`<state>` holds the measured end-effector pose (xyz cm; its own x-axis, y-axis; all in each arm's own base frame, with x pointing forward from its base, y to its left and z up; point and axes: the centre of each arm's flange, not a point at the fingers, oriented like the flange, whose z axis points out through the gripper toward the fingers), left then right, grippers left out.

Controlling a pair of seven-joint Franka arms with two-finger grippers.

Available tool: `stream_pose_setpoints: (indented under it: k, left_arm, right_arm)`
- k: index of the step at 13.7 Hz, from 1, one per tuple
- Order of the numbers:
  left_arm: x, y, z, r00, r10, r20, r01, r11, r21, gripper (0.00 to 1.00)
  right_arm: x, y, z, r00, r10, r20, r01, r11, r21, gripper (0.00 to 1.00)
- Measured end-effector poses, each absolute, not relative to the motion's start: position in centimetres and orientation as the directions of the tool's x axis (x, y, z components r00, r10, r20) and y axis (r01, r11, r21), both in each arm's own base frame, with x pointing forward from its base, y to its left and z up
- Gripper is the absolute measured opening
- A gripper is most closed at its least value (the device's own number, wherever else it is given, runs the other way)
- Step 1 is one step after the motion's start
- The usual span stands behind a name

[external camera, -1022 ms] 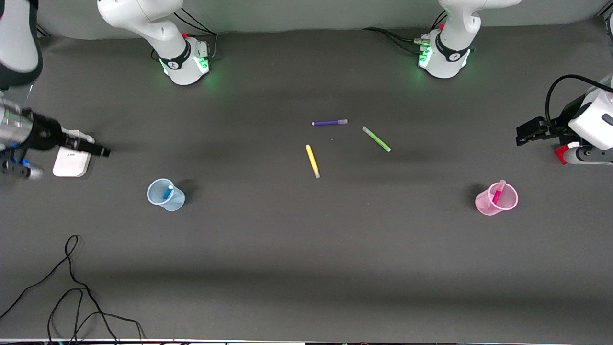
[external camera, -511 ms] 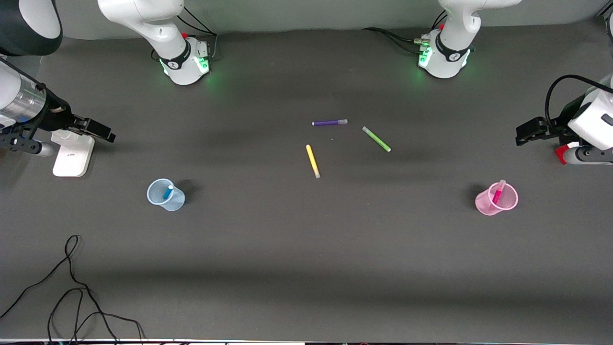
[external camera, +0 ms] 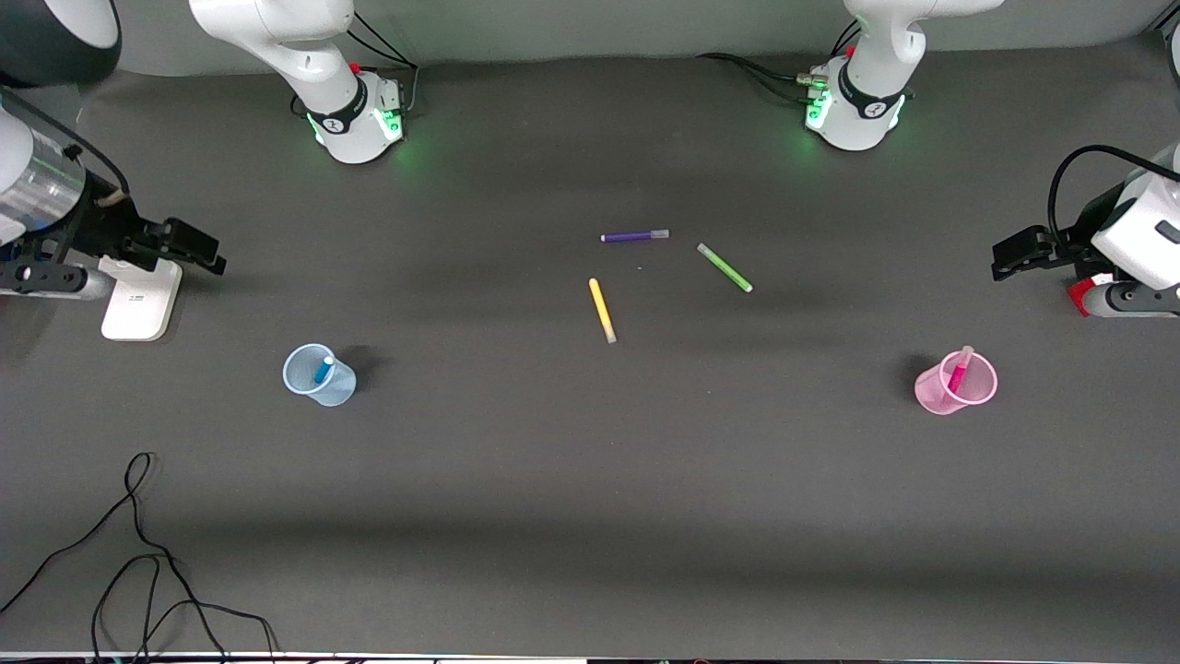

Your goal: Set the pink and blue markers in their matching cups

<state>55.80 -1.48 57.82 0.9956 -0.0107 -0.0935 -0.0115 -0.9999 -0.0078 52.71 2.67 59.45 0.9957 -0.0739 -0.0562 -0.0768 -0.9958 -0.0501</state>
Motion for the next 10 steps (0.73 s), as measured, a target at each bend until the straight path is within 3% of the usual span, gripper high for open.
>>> stream_pose_setpoints:
  k: [10]
  left_arm:
    - [55.7, -1.4, 57.7, 0.995, -0.01, -0.1, -0.011, -1.0, -0.008, 1.0]
  right_arm:
    - [52.3, 1.8, 61.8, 0.998, -0.035, -0.06, -0.039, -0.997, -0.064, 1.0]
